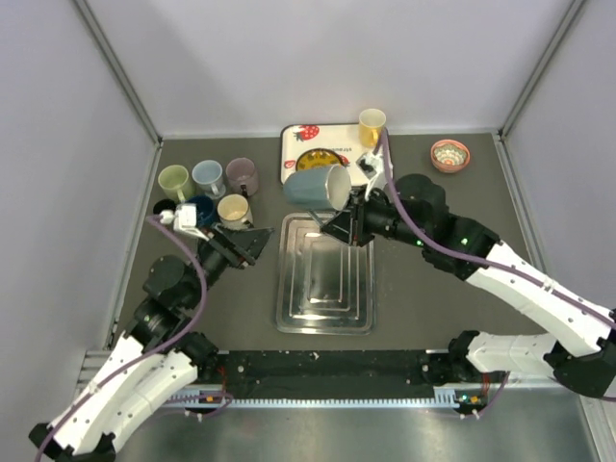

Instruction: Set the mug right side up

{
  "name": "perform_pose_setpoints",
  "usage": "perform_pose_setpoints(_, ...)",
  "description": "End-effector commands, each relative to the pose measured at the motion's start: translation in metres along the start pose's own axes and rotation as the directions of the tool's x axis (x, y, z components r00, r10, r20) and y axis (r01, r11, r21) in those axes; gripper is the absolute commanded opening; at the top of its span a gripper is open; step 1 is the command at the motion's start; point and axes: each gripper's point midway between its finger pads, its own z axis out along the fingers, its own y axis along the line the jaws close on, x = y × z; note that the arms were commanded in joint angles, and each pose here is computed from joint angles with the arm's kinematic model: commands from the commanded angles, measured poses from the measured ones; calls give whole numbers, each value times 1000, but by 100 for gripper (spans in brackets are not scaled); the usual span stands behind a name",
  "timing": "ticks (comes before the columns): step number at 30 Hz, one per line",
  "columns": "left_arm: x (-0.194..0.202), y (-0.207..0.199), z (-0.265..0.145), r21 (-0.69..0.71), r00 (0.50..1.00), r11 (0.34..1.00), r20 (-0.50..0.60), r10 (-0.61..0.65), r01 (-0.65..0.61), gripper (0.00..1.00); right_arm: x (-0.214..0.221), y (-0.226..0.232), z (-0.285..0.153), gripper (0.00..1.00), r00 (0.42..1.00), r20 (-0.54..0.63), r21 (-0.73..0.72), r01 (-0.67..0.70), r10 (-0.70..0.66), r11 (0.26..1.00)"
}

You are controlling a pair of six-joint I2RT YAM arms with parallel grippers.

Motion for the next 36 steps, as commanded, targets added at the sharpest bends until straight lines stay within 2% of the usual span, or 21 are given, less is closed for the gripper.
perform_pose_setpoints(1, -40, 73, -38, -437, 979, 899, 169, 117, -32, 68, -15, -4, 14, 0, 978, -53, 145, 209, -203, 967)
perform_pose_setpoints(2, -34, 93, -52, -529, 982, 848, 146, 118, -23, 67, -21, -4, 17, 0, 972, -49, 173, 233, -228, 957)
perform_pose_setpoints(3, -42, 95, -62, -561, 976, 828, 180, 125, -3, 66, -13, 1, 22, 0, 968, -79, 167, 250, -240, 954)
perform_pose_setpoints(4, -53, 109, -76, -635, 960, 772, 228, 160, 22, 65, -4, -3, 36, 0, 963, -115, 181, 263, -246, 947)
perform_pose_setpoints(5, -50, 121, -88, -688, 961, 724, 229, 155, 48, 63, -4, 2, 41, 0, 958, -120, 172, 277, -259, 945)
perform_pose_setpoints(8, -66, 132, -114, -767, 933, 629, 306, 188, 125, 59, 14, 5, 65, 0, 941, -186, 167, 313, -282, 935)
perform_pose_setpoints(9, -66, 136, -126, -805, 937, 581, 284, 202, 119, 59, 18, 8, 71, 0, 937, -200, 157, 319, -286, 935)
perform_pose_setpoints(12, -71, 142, -143, -855, 931, 498, 289, 222, 146, 59, 33, 13, 94, 0, 918, -259, 142, 342, -299, 929)
perform_pose_setpoints(15, -74, 144, -153, -875, 925, 454, 299, 232, 169, 58, 56, 12, 120, 0, 890, -342, 124, 362, -303, 924)
perform_pose_setpoints(21, -73, 144, -157, -863, 920, 470, 322, 224, 188, 57, 88, 12, 164, 0, 845, -429, 95, 394, -320, 914)
perform_pose_setpoints(30, -69, 147, -163, -854, 919, 484, 329, 215, 192, 54, 114, 16, 219, 0, 794, -483, 58, 450, -369, 891)
perform_pose_setpoints(36, -71, 144, -170, -835, 909, 509, 359, 213, 210, 53, 135, 1, 244, 0, 727, -551, 45, 516, -409, 856)
